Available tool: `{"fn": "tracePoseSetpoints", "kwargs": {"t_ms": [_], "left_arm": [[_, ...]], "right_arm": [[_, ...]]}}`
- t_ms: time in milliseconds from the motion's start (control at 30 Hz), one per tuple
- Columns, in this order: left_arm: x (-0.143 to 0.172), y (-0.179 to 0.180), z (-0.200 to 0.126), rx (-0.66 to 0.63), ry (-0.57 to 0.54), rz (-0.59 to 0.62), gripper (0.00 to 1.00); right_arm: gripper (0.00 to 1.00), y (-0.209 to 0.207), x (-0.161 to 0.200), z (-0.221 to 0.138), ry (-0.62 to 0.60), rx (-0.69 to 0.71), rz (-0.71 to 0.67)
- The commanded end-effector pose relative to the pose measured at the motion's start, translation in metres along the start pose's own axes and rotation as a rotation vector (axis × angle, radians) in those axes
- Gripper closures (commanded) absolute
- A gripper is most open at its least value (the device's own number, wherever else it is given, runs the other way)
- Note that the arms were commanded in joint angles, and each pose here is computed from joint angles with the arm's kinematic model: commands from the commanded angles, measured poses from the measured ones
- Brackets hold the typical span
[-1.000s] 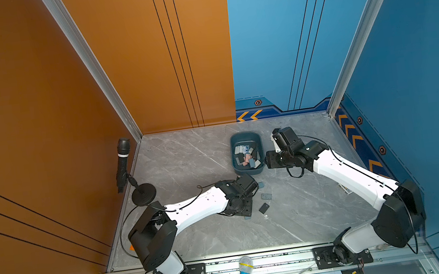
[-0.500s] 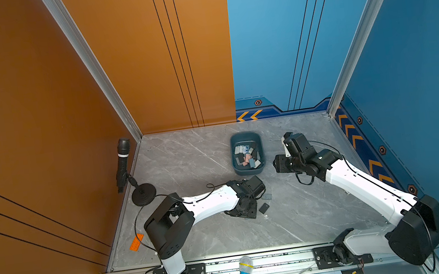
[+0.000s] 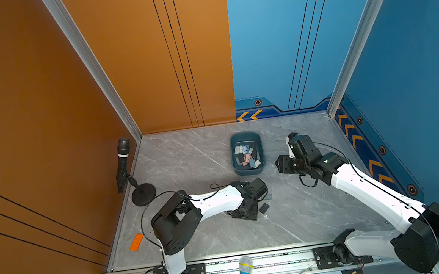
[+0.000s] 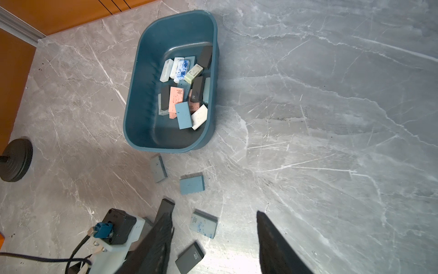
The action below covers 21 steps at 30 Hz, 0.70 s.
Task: Put the eraser in the storage box
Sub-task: Pick up the eraser from the center of the board.
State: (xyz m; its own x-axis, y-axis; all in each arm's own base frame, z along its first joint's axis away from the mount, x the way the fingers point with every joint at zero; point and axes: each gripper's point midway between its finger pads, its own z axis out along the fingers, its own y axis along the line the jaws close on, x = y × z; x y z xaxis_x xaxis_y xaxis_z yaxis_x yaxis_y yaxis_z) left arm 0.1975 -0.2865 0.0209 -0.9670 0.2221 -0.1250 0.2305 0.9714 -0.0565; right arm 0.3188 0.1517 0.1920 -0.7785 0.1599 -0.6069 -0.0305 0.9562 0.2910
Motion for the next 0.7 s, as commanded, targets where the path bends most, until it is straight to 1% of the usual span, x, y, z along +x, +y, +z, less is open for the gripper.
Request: {"fn": "tracePoseSetpoints", "kwargs": {"t_ms": [0, 167, 267, 333, 400, 667], "left_arm": [[0.009, 0.007, 0.008, -0.045, 0.033, -0.004, 0.47], [0.010, 0.006, 0.005, -0.036, 0.032, -0.002, 0.69], [0.009, 0.004, 0.001, -0.026, 0.022, 0.005, 0.80], [0.009, 0.003, -0.001, -0.020, 0.019, 0.005, 0.83], [0.009, 0.002, -0.004, -0.012, 0.014, 0.007, 0.84], [0.010, 0.000, -0.026, 0.014, -0.024, 0.012, 0.84]], "right_arm": [[0.42, -0.011, 0.002, -0.003, -0.015, 0.035, 0.029], [0.42, -0.015, 0.005, -0.004, -0.018, 0.041, 0.044], [0.42, -0.016, 0.006, -0.005, -0.021, 0.044, 0.048], [0.42, -0.017, 0.005, -0.005, -0.025, 0.046, 0.052], [0.42, -0.017, 0.006, -0.006, -0.026, 0.044, 0.053], [0.42, -0.018, 0.008, -0.007, -0.030, 0.041, 0.064]]}}
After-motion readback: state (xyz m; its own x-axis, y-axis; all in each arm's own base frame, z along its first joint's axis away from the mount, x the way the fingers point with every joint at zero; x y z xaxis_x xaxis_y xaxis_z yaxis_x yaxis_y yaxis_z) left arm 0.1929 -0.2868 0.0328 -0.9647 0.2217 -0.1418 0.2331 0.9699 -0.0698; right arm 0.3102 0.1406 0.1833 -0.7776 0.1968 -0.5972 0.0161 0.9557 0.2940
